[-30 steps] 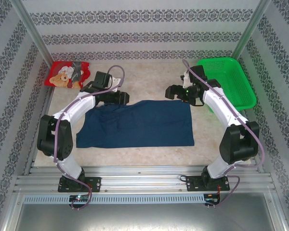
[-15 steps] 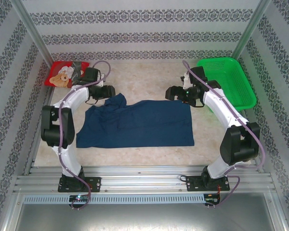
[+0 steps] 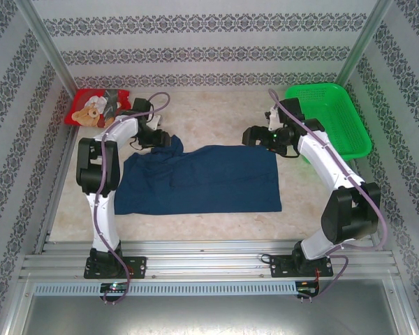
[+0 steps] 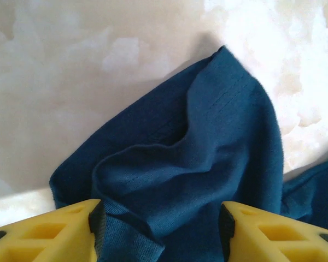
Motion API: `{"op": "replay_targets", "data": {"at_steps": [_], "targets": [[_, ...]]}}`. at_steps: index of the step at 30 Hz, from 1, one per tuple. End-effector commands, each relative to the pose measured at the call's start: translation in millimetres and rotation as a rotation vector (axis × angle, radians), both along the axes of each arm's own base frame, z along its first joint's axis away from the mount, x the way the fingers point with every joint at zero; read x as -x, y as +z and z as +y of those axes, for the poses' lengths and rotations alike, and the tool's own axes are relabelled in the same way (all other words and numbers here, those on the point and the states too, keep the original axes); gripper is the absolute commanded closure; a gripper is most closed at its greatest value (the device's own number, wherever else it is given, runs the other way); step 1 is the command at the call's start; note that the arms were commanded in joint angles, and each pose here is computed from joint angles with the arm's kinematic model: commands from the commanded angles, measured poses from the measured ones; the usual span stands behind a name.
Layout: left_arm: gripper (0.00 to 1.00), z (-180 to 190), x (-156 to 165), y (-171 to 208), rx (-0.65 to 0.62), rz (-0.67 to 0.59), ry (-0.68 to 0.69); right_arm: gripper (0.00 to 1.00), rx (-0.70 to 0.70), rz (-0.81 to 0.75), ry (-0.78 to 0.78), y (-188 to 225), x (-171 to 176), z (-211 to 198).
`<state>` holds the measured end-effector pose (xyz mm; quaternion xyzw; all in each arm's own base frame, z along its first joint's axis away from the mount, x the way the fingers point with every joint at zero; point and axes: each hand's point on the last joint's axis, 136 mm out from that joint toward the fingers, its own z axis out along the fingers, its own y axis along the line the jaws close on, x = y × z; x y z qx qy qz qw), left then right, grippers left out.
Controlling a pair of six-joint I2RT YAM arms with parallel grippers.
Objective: Fold and stack the t-shirts
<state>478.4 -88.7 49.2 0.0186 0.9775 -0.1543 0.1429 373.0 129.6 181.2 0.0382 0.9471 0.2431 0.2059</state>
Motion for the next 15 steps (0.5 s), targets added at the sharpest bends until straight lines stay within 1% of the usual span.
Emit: {"op": "replay_targets", "data": {"at_steps": [1, 5, 7, 11, 13, 15], "targets": [[0.43, 6.1, -0.5, -1.4, -0.039, 0.024, -0.028, 0.03, -0.008, -0.007, 0.018, 0.4, 1.3, -0.4], [0.48, 8.2, 2.8, -13.8, -0.057, 0.078, -0.037, 0.03, -0.007, -0.001, 0.016, -2.3, -0.4, -1.0], [0.52, 8.5, 2.8, -18.7, -0.057, 0.083, -0.040, 0.03, -0.007, -0.001, 0.013, -4.1, -1.7, -1.0], [0.63, -9.3, -1.0, -19.5, 0.023, 0.081, -0.063, 0.03, -0.003, 0.013, 0.007, -9.9, -3.6, -2.3], [0.70, -11.0, 2.0, -24.3, 0.023, 0.111, -0.065, 0.03, -0.003, 0.017, 0.006, -11.2, -4.4, -2.0], [0.79, -7.2, 5.0, -31.5, 0.009, 0.124, -0.058, 0.03, -0.004, 0.017, 0.004, -11.7, -5.1, -1.8]]}}
